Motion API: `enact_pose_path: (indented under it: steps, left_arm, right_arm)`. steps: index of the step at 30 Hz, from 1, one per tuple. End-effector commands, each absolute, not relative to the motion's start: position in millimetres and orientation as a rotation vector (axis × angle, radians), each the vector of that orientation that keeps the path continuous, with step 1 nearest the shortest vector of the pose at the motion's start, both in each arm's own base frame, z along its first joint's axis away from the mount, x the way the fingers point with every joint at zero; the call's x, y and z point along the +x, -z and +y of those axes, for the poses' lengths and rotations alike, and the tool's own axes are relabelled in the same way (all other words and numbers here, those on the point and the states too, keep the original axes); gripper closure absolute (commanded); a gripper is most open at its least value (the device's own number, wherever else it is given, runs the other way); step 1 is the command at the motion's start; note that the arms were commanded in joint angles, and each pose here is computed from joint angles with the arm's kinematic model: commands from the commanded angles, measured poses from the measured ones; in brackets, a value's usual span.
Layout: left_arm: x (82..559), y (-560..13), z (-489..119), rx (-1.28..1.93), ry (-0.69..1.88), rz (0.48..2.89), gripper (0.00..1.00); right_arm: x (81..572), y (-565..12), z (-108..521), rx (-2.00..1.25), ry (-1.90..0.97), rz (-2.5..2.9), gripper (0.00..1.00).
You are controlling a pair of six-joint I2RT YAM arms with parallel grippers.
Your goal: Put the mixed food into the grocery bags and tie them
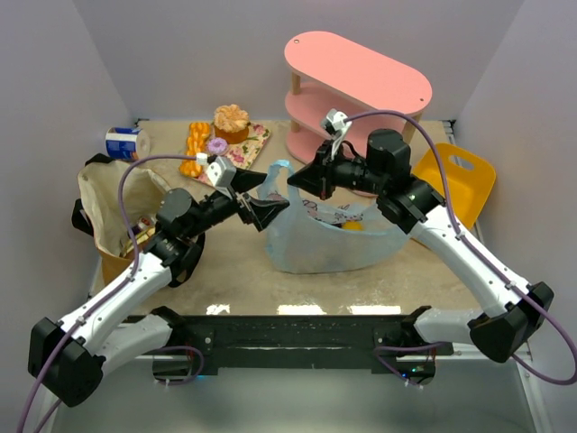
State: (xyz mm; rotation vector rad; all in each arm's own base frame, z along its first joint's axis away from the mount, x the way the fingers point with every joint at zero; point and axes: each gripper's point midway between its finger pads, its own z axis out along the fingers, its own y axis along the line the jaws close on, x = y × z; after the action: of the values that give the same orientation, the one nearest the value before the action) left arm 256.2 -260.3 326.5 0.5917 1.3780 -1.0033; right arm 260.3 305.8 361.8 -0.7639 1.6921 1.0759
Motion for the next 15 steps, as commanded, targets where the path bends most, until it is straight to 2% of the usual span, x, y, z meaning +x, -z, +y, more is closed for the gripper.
enact_pose_path:
  steps: [1, 11, 14, 15]
  left_arm:
    - [255.6, -343.4, -265.4, 0.625, 1.009, 1.305, 0.00]
    - [255.2, -327.9, -283.3, 0.634, 1.117, 1.291, 0.00]
    - [254.6, -325.0, -283.5, 0.616, 1.129, 1.283, 0.10]
    - [255.0, -323.5, -282.7, 0.610, 1.130, 1.284, 0.21]
  right_arm:
    - [258.7, -386.3, 319.1, -0.748, -1.141, 1.589, 1.00]
    - [260.8, -380.4, 337.4, -0.738, -1.185, 1.593, 1.00]
    - [264.0, -379.2, 335.8, -0.719, -1.167, 1.604, 1.00]
    - [264.5, -379.6, 334.8, -0.718, -1.158, 1.602, 1.00]
